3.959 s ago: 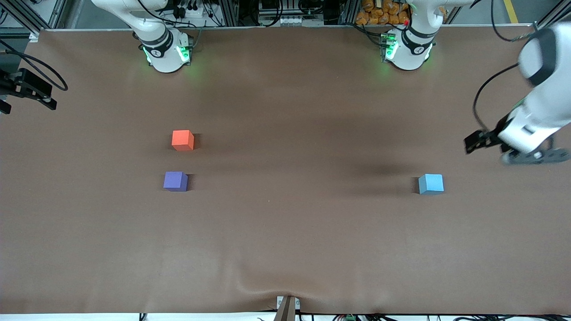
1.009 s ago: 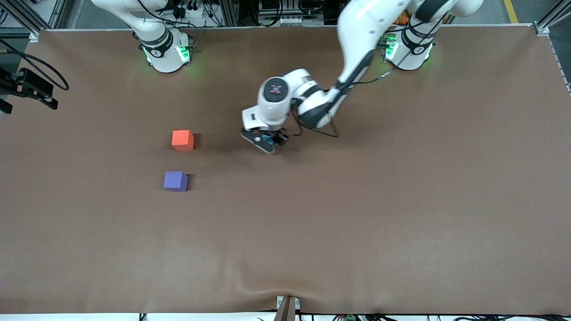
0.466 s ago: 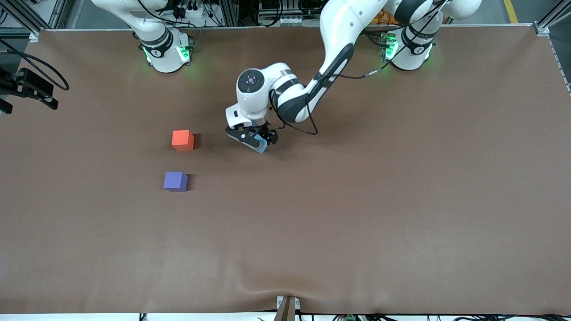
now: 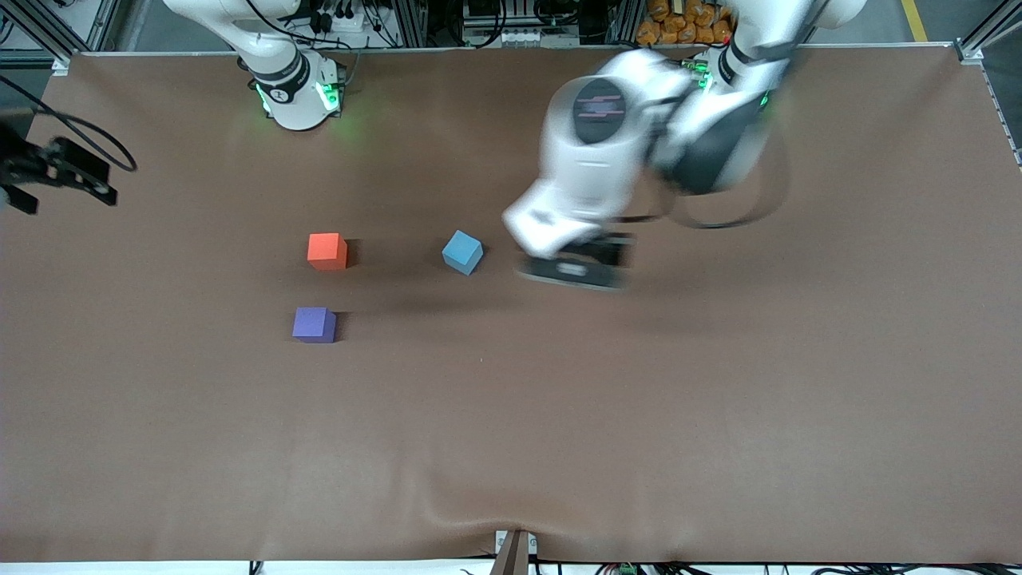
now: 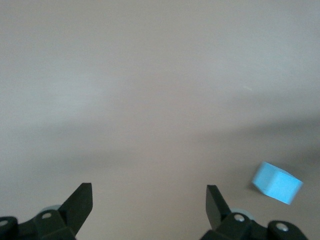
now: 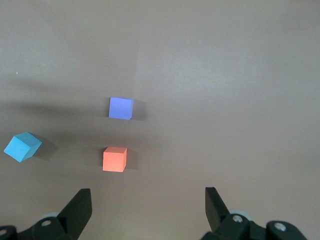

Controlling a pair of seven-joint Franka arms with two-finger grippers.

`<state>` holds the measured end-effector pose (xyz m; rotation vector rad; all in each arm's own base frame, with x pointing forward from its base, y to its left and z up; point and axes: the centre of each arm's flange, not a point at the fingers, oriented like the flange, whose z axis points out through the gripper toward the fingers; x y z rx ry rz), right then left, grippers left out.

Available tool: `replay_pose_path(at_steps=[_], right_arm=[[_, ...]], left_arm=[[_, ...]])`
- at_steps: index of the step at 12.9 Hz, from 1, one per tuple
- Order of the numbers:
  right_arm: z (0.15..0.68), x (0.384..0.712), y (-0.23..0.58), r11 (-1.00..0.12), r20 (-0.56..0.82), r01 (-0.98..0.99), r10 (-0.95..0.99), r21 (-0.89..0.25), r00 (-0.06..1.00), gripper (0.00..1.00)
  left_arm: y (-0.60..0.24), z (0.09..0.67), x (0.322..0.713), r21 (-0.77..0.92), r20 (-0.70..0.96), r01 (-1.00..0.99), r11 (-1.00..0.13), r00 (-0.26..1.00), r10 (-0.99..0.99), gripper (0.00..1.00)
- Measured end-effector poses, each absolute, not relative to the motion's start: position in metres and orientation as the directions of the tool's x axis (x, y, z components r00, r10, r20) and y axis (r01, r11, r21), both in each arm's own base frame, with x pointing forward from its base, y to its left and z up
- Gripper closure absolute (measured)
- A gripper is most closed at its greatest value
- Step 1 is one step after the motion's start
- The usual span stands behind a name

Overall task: Place blue block between orange and purple blocks
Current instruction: 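Release the blue block with the left gripper while the right gripper reaches, then grasp the light-blue block with the right gripper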

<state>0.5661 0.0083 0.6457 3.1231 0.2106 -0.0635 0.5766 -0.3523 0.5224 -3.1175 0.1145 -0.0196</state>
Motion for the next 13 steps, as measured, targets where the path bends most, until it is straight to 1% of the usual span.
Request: replay_pose_path(at_steps=[1, 3, 6, 7, 8, 10, 13], right_arm=[[0.629, 0.577, 0.011, -0.990, -0.058, 0.139, 0.138, 0.005, 0.989, 0.00], [0.597, 0.597, 0.013, -0.990, -0.085, 0.143, 0.142, 0.000, 0.986, 0.00], [0.569, 0.614, 0.035, -0.987, -0.089, 0.156, 0.158, -0.033, 0.983, 0.00], [0.564, 0.617, 0.053, -0.991, -0.082, 0.122, 0.126, -0.056, 0.989, 0.00], [0.560, 0.619, 0.077, -0.995, -0.084, 0.060, 0.066, -0.077, 0.994, 0.00], [0.546, 0.617, 0.141, -0.995, -0.097, -0.053, -0.044, -0.084, 0.994, 0.00], [0.509, 0.597, 0.260, -0.980, -0.133, -0.196, -0.188, -0.046, 0.973, 0.00]], left_arm=[[-0.303, 0.546, 0.588, -0.028, 0.009, -0.017, -0.999, 1.000, -0.017, 0.00], [-0.227, 0.582, 0.595, -0.038, -0.004, 0.037, -0.999, 0.999, 0.037, 0.00], [-0.161, 0.620, 0.582, -0.050, -0.021, 0.089, -0.995, 0.996, 0.090, 0.00], [-0.146, 0.629, 0.578, -0.051, -0.019, 0.103, -0.993, 0.994, 0.104, 0.00], [-0.129, 0.634, 0.575, -0.052, -0.022, 0.106, -0.993, 0.994, 0.107, 0.00], [-0.100, 0.640, 0.568, -0.050, -0.027, 0.104, -0.993, 0.994, 0.106, 0.00], [-0.083, 0.640, 0.548, -0.061, -0.044, 0.097, -0.993, 0.994, 0.100, 0.00]])
